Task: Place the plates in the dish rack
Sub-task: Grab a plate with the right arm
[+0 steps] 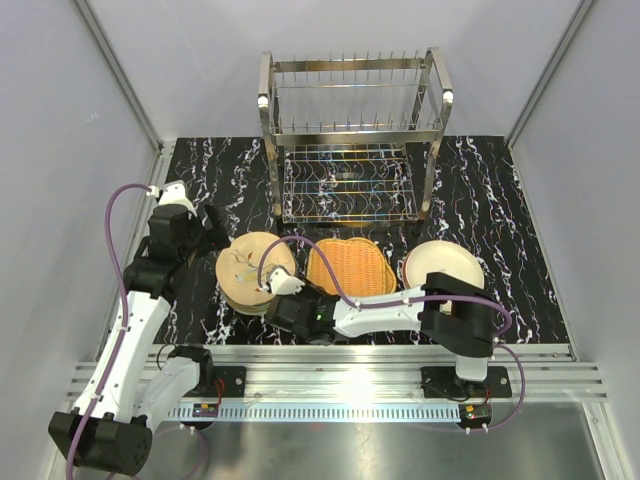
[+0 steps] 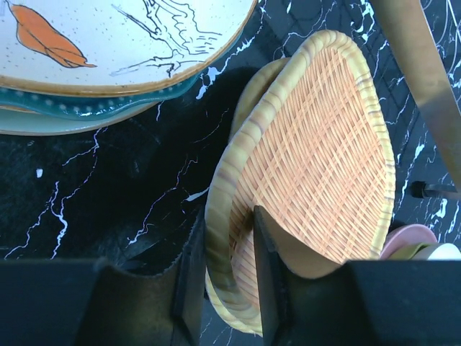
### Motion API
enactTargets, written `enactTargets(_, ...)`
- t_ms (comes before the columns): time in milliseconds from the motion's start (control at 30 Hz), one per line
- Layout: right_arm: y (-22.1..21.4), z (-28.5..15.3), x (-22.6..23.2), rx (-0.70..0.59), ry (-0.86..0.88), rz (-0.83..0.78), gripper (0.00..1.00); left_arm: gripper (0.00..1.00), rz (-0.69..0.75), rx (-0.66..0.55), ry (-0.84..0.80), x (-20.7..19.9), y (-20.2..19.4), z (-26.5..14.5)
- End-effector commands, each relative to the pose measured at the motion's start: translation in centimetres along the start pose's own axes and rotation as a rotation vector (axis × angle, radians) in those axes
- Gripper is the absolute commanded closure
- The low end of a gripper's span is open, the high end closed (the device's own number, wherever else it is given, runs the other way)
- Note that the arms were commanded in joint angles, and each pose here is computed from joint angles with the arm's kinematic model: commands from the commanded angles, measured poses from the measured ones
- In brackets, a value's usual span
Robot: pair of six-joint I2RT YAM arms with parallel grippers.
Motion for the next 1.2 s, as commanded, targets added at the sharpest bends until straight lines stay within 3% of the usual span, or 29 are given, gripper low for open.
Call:
enactTargets(0, 2.2, -1.0, -0.5, -0.057, -0.007, 0.081, 0.73, 0.01, -0.02, -0.086, -0.053, -0.8, 2.1, -0.9)
enactTargets(367, 3.5, -3.0, -2.0, -0.106, 0.01, 0.118, 0.85, 0.01, -0.022, -0.085, -0.054, -0.7, 2.1, -0.9)
enactTargets(433, 3.6, -3.4, -2.2, -0.113, 0.013, 0.125, 0.92, 0.01, -0.024, -0.089, -0.058, -0.8, 2.2, -1.0)
enactTargets(700, 4.8, -5.5, -4.1, -0.159, 0.064, 0.198, 0.93, 0.01, -0.024, -0.092, -0.061, -0.8, 2.2, -1.1)
enactTargets(767, 5.0, -6.2, -4.7, -0.174, 0.073, 0.222, 1.0, 0.01, -0.025, -0.092, -0.063, -0.8, 2.2, -1.1)
enactTargets(1167, 5.6, -8.3, -10.0, -0.263, 0.241, 0.469, 1.0, 0.01, -0.025, -0.104, -0.07, -0.7, 2.2, -1.4)
Point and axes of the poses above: each gripper's point midway between its finger pads, its own z axis out along the fingers, its own x axis along the line the jaws close on, y = z × x, the point moved 9 cm from there along -z, back along the fingers, and after that the axes turned 6 degrees about -z, right-handed, at the moved point
